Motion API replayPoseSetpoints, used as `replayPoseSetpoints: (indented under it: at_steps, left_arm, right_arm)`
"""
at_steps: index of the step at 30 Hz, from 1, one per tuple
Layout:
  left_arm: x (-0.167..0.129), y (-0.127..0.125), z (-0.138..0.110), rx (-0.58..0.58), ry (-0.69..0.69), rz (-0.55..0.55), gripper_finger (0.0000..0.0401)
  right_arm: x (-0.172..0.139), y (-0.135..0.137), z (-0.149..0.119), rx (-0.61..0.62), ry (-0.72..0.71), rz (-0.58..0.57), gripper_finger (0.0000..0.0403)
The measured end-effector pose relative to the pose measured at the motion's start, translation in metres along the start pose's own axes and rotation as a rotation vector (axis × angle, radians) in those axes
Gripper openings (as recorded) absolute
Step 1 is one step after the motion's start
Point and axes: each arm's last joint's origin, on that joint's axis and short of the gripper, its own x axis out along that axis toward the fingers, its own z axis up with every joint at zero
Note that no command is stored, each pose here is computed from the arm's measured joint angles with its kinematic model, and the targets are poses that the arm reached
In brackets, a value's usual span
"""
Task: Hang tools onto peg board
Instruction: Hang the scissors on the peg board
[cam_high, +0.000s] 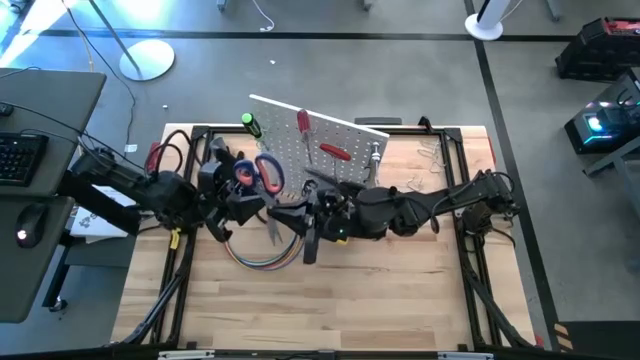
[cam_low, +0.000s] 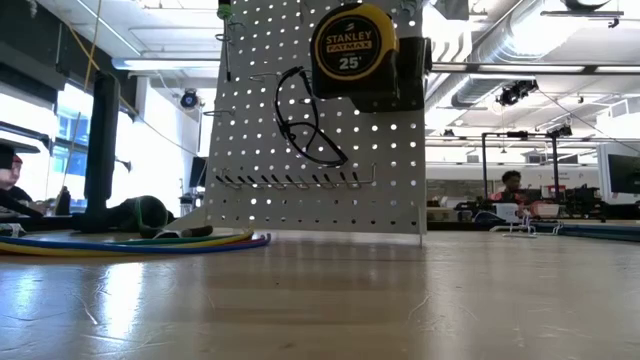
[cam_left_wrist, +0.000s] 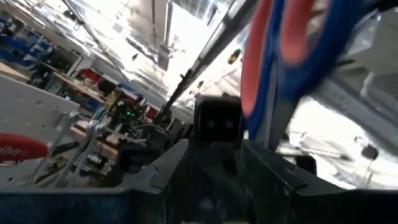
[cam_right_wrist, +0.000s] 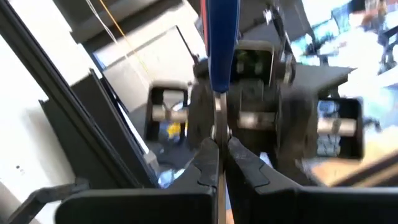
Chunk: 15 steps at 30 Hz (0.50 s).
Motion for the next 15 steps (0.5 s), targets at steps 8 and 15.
replayPoseSetpoints:
  at_steps: [8, 15]
  left_arm:
    - [-0.014, -0.001, 0.022, 0.073, -0.025, 0.06, 0.0139]
    - [-0.026, -0.008, 0.031, 0.017, 0.035, -0.027, 0.0139]
  right_arm:
    - [-0.008, 0.009, 0.01, -0.026, -0.06, 0.008, 0.0001]
    - [-0.01, 0.007, 0.012, -0.005, -0.058, -0.022, 0.0]
